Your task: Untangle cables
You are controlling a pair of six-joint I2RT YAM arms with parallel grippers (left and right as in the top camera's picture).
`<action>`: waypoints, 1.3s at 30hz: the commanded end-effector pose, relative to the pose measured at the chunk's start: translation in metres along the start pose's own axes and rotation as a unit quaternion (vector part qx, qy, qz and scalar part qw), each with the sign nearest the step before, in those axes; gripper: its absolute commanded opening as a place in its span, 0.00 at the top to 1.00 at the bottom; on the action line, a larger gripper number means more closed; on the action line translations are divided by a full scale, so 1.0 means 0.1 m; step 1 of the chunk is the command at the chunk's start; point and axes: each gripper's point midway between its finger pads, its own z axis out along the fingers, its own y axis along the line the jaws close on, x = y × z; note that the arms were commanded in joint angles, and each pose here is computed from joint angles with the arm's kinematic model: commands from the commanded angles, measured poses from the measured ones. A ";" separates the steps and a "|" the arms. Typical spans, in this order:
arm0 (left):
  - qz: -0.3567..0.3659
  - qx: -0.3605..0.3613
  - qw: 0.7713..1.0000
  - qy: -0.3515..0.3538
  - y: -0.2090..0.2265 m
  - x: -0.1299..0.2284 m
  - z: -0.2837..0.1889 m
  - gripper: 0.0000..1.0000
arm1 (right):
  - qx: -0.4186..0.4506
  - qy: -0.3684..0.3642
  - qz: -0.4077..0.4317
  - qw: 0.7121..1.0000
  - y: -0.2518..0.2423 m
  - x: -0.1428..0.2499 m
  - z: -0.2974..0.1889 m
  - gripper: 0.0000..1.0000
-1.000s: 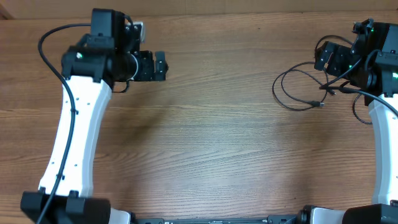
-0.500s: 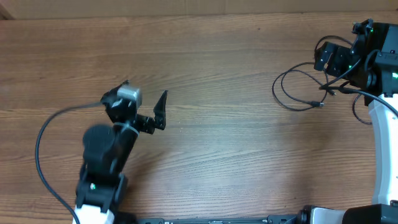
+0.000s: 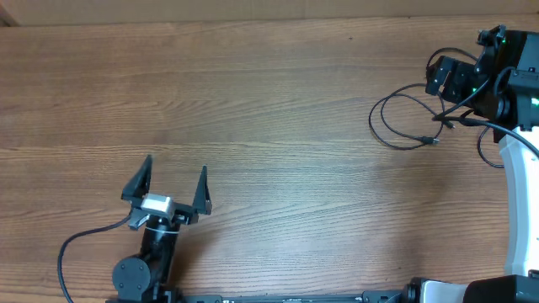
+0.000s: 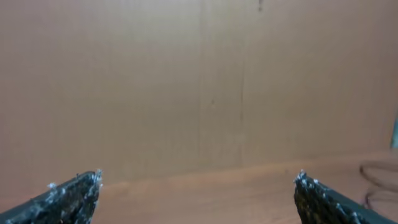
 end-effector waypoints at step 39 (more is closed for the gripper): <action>-0.005 -0.051 0.986 0.159 0.19 0.83 -0.25 0.00 | -0.002 -0.008 0.000 1.000 0.02 -0.05 -0.03 0.00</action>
